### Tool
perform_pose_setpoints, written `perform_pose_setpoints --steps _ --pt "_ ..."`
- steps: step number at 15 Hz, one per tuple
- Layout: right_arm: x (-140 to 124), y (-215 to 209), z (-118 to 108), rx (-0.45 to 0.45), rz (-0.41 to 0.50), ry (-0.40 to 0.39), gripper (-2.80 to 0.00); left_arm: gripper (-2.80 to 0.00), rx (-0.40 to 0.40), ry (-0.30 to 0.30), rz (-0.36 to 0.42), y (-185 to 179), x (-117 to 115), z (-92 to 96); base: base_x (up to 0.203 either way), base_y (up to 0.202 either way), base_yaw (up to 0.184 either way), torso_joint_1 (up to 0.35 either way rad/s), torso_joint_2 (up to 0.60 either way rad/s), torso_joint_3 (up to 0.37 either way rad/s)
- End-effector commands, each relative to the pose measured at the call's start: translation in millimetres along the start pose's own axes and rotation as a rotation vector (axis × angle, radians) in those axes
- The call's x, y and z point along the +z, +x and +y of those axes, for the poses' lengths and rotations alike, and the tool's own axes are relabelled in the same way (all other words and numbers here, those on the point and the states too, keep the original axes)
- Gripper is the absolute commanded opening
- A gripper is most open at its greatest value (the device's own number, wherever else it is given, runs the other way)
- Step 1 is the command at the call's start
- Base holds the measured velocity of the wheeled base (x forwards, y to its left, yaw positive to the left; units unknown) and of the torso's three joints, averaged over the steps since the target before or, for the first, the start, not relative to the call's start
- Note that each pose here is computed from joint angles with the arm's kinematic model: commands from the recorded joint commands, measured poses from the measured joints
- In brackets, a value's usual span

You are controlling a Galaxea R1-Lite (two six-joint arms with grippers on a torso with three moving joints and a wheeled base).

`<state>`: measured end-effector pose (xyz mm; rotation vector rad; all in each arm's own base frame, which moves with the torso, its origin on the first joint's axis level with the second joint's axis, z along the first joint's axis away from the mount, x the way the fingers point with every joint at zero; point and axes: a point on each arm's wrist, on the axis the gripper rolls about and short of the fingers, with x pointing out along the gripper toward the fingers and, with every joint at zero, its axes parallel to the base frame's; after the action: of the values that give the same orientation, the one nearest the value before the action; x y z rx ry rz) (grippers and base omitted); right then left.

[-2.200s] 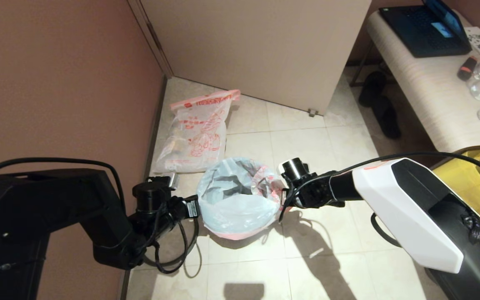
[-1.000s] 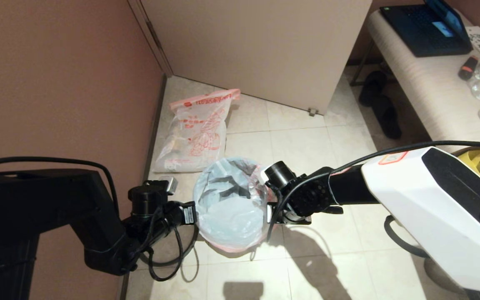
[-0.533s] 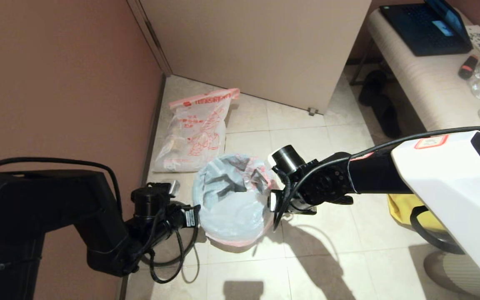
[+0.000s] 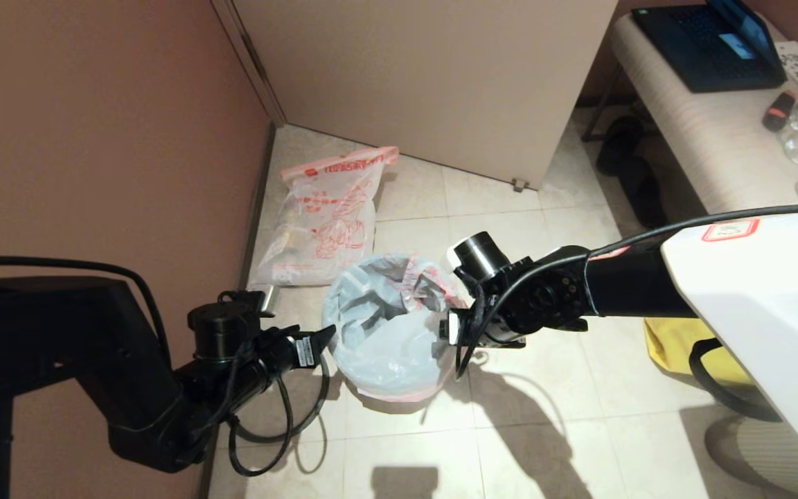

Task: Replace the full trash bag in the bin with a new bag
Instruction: Put the new garbage bag on the trash can

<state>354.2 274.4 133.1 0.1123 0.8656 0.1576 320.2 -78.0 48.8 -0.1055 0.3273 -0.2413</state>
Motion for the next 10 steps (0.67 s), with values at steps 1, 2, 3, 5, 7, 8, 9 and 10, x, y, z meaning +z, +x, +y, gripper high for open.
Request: perform_pose_setpoints --steps 1,2,3,5,7,8,9,10 --pt "2 -2 1 0.007 -0.013 -0.025 -2.80 -2.80 0.000 -0.002 -0.038 -2 8 -1.2 0.000 0.000 0.000 0.000 0.00 0.000" --pt "4 -1 3 0.029 -0.039 -0.034 -2.80 -2.80 0.000 -0.006 -0.036 -1 7 -1.1 0.000 0.000 0.000 0.000 0.00 0.000" --pt "7 1 7 0.063 -0.077 -0.052 -2.80 -2.80 0.003 -0.007 -0.036 1 5 0.5 0.000 0.000 0.000 0.000 0.00 0.000" --pt "11 10 13 0.110 -0.124 -0.128 -2.80 -2.80 0.013 -0.012 -0.052 10 -1 5.7 0.000 0.000 0.000 0.000 0.00 0.000" --pt "13 35 24 0.153 -0.170 -0.205 -2.80 -2.80 0.018 -0.013 -0.095 19 -10 10.8 0.000 0.000 0.000 0.000 0.00 0.000" --pt "11 50 29 0.158 -0.183 -0.253 -2.80 -2.80 0.017 -0.014 -0.112 23 -15 12.2 0.000 0.000 0.000 0.000 0.00 0.000" --pt "6 68 32 0.160 -0.190 -0.313 -2.80 -2.80 0.018 -0.013 -0.131 27 -20 14.2 0.000 0.000 0.000 0.000 0.00 0.000" --pt "-1 86 34 0.164 -0.207 -0.374 -2.80 -2.80 0.024 -0.013 -0.151 30 -20 17.0 0.000 0.000 0.000 0.000 0.00 0.000"
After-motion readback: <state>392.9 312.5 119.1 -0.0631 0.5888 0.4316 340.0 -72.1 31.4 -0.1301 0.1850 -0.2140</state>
